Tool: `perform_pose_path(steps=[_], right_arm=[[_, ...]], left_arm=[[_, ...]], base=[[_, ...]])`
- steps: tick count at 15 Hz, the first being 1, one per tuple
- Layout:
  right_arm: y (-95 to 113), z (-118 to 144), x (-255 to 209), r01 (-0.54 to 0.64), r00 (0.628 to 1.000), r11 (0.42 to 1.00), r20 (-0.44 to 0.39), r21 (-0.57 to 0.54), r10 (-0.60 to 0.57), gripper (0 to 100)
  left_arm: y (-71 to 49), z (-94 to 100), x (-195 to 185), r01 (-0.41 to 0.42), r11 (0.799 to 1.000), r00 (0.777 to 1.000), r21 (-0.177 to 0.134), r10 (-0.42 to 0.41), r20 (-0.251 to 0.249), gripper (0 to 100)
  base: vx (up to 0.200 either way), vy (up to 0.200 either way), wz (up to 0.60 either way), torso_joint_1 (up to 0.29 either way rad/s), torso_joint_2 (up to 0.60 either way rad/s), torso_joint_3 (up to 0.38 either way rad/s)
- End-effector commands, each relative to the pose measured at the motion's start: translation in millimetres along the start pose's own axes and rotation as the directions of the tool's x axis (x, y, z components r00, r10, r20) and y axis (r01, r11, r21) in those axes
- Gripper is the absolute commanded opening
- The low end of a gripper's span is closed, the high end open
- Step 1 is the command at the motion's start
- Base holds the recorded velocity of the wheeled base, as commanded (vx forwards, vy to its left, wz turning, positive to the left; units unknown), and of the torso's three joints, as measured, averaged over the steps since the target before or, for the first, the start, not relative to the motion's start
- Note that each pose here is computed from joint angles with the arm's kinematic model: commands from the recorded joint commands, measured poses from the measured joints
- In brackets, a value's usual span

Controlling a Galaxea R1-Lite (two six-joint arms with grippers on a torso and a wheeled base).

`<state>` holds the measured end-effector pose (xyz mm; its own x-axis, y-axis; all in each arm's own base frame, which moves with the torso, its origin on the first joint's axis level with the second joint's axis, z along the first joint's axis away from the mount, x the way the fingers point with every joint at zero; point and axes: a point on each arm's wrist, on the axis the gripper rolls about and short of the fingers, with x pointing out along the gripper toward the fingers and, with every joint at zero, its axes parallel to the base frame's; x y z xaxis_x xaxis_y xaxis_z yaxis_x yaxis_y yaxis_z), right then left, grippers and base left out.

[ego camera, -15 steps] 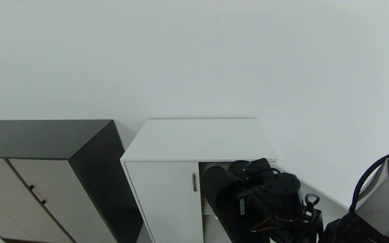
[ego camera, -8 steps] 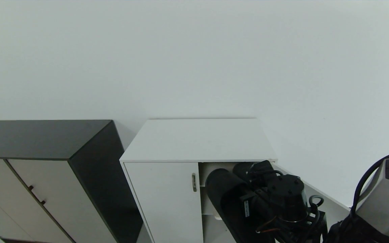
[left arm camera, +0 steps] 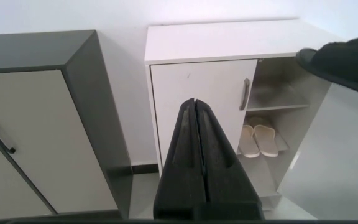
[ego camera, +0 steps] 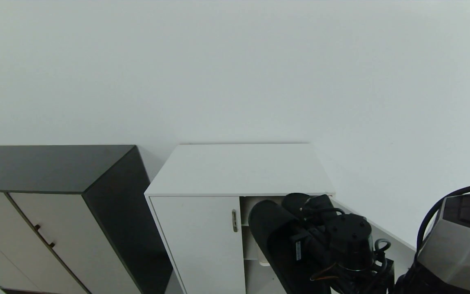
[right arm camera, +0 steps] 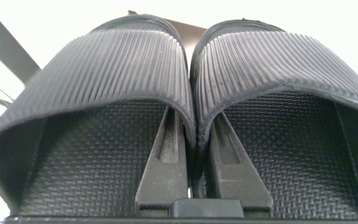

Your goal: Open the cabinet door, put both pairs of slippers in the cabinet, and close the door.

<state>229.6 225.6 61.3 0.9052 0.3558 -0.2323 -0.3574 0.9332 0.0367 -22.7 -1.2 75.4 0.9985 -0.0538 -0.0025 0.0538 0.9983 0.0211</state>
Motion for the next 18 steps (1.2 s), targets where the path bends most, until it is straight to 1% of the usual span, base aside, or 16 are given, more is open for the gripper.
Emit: perform_pose_path(steps=[1,11,18], right_arm=[[-1.2,-7.1,1.7,0.003,1.000,1.000,-0.020,-0.010,-0.003,0],[-1.2,-11.3,2.9,0.003,1.000,1.000,-0.017,-0.019,-0.003,0],[-1.1,-15.1,4.4,0.002,1.000,1.000,-0.009,-0.022,-0.002,0]], left_arm=[[0.0,0.0,0.1,0.000,1.000,1.000,0.000,0.000,-0.002,0],[0.0,0.0,0.1,0.000,1.000,1.000,0.000,0.000,-0.002,0],[0.0,0.0,0.1,0.000,1.000,1.000,-0.001,0.000,-0.002,0]], base=[[0.000,0.000,0.00,-0.080,0.18,0.115],[0.000,0.000,0.00,-0.160,0.37,0.205],[0.000,0.000,0.00,-0.226,0.53,0.307]])
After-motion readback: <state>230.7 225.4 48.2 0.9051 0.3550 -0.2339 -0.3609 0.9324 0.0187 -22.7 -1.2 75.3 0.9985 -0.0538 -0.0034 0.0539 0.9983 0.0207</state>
